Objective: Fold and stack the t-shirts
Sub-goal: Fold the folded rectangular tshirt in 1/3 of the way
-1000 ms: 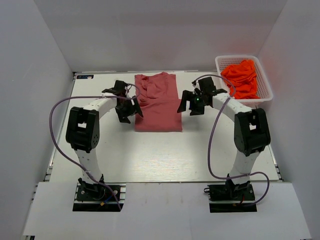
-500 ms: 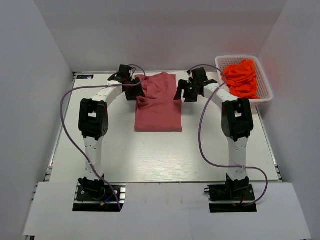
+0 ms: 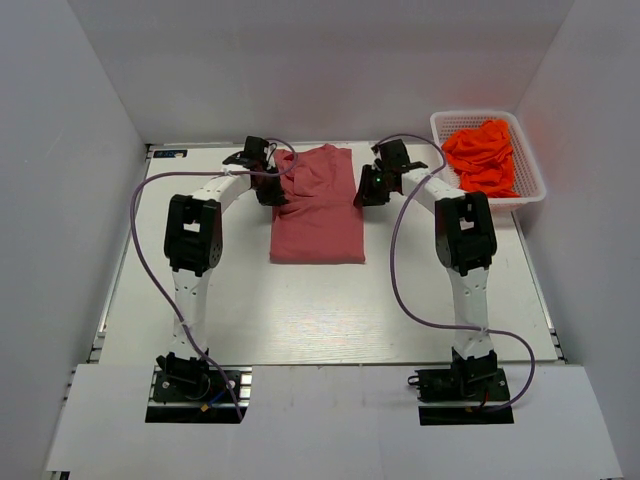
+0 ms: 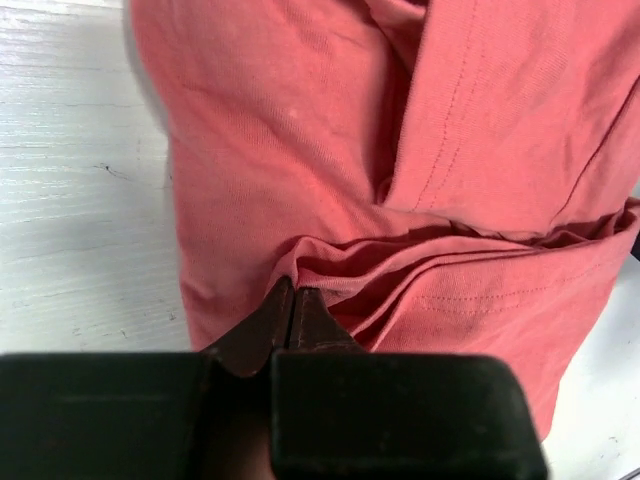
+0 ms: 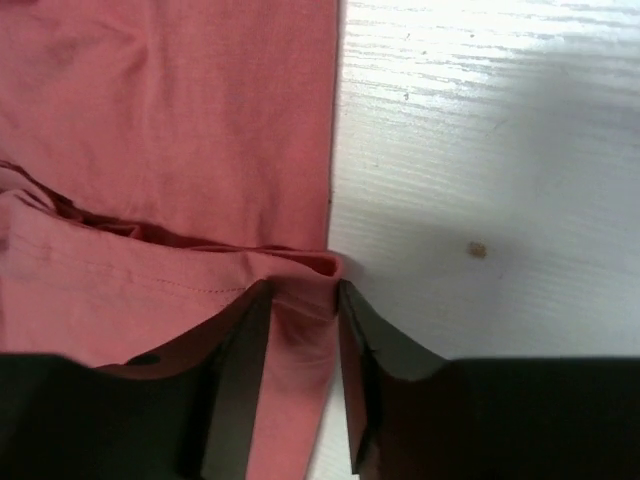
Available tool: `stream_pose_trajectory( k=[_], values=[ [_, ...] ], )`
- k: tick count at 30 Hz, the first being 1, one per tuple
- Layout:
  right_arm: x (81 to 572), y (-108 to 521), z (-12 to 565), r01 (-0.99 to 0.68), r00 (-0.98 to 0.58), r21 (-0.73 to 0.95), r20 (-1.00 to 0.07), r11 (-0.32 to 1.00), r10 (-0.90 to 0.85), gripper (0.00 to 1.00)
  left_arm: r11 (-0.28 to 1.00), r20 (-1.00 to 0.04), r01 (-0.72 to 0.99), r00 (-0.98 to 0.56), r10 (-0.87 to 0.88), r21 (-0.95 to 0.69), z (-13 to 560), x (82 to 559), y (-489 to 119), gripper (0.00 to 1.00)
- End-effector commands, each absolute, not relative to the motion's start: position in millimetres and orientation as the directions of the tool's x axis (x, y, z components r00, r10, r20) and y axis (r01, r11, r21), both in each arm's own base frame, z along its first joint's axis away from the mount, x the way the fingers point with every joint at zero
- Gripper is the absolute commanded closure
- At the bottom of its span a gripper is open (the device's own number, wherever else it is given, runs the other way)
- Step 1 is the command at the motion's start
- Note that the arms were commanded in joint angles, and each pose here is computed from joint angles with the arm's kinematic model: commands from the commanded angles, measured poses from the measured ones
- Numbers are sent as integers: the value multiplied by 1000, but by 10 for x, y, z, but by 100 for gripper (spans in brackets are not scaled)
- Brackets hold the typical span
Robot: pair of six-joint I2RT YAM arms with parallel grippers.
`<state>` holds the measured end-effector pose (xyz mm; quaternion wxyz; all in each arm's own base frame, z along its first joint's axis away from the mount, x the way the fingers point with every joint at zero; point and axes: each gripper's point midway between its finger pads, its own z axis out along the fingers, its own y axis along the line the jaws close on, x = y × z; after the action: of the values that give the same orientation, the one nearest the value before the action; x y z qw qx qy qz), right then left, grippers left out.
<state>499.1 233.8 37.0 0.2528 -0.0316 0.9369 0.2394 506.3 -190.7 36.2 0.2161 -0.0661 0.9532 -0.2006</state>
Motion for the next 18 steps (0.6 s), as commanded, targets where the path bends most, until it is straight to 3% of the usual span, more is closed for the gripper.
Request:
stream_pose_trajectory(
  k=[1, 5, 6, 7, 13, 18],
  values=[
    [5175, 2380, 439, -203, -842, 439, -535, 876, 73, 63, 891, -456, 17, -864, -216, -454, 823, 5158, -2006, 99],
    [5179, 2416, 419, -209, -842, 451, -534, 868, 74, 77, 890, -463, 21, -860, -217, -456, 901, 5160, -2006, 100],
    [5174, 2440, 422, -218, -840, 449, -538, 867, 67, 94, 891, -454, 16, -864, -216, -454, 889, 5138, -2000, 100],
    [5187, 2410, 431, -212, -839, 446, -540, 869, 73, 100, 890, -463, 21, -860, -217, -456, 945, 5140, -2001, 100],
    [5187, 2298, 977, -217, -768, 404, -633, 888, 100, 100, 897, -481, 25, -850, -213, -441, 1169, 5114, -1959, 100],
    [5062, 2269, 1151, -227, -761, 400, -641, 888, 94, 100, 893, -507, 39, -834, -217, -448, 1395, 5070, -1948, 100]
  ],
)
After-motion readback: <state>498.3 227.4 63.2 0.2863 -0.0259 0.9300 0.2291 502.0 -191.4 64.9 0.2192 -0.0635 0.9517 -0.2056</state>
